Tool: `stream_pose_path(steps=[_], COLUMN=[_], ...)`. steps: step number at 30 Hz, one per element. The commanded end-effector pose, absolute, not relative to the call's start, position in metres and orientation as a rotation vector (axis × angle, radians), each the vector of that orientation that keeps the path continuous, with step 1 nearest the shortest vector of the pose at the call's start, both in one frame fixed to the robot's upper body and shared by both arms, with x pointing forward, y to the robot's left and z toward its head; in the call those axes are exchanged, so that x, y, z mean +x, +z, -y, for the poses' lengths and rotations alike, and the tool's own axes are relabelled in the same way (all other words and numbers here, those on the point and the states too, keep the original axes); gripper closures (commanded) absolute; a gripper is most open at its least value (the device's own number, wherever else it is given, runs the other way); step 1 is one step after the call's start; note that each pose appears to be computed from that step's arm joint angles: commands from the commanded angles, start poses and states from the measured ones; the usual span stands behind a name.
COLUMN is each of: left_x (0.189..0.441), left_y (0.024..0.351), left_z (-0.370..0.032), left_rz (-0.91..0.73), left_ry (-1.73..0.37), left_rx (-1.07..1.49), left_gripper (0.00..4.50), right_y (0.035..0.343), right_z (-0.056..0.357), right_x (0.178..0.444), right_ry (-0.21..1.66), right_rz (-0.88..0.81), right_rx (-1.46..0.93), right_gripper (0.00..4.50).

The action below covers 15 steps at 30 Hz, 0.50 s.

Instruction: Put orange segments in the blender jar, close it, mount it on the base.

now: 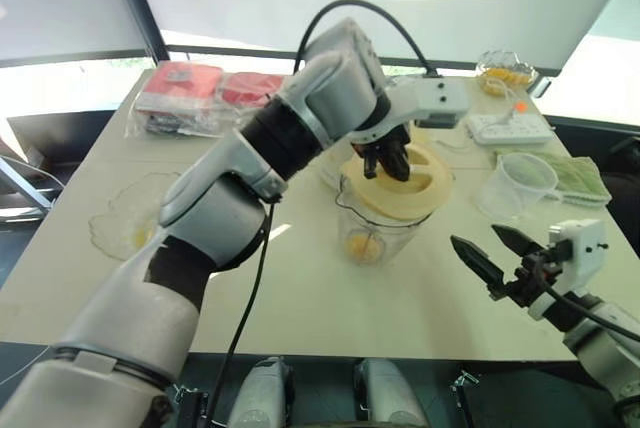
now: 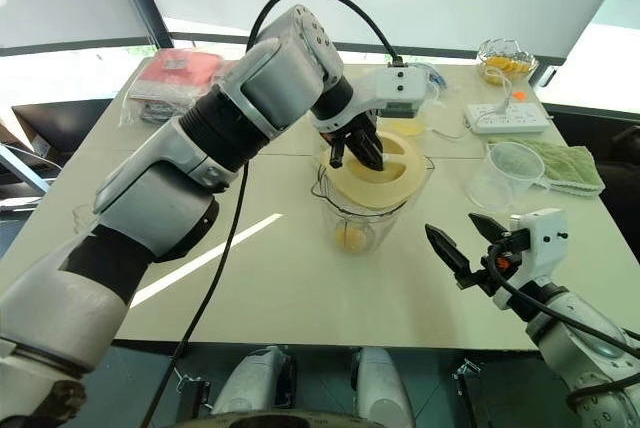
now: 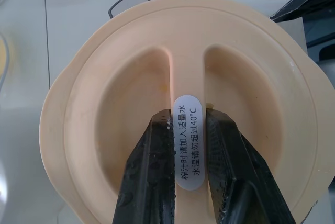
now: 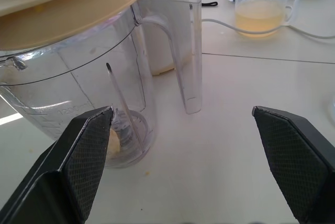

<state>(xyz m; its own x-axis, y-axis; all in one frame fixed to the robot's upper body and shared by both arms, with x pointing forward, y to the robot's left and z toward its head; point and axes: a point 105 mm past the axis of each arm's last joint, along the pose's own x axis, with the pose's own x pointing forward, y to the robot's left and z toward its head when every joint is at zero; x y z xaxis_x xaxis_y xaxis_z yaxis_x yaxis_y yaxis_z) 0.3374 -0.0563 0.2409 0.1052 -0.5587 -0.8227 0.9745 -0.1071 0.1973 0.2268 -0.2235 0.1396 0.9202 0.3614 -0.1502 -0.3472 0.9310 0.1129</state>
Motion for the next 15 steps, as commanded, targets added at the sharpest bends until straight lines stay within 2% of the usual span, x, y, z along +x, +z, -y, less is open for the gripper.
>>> stream_pose_path(steps=[1, 15], left_x=[0.351, 0.329], left_y=[0.224, 0.243], left_z=[0.032, 0.025], left_rz=[-0.678, -0.658], left_ry=[-1.325, -1.370], left_rx=[0.997, 0.975], left_gripper=[4.24, 4.24], right_y=[0.146, 0.145], right_z=[0.224, 0.224], right_x=[0.228, 0.230], right_ry=[0.367, 0.369], right_rz=[-0.138, -0.141], right_rx=[0.075, 0.077], right_gripper=[0.00, 0.00])
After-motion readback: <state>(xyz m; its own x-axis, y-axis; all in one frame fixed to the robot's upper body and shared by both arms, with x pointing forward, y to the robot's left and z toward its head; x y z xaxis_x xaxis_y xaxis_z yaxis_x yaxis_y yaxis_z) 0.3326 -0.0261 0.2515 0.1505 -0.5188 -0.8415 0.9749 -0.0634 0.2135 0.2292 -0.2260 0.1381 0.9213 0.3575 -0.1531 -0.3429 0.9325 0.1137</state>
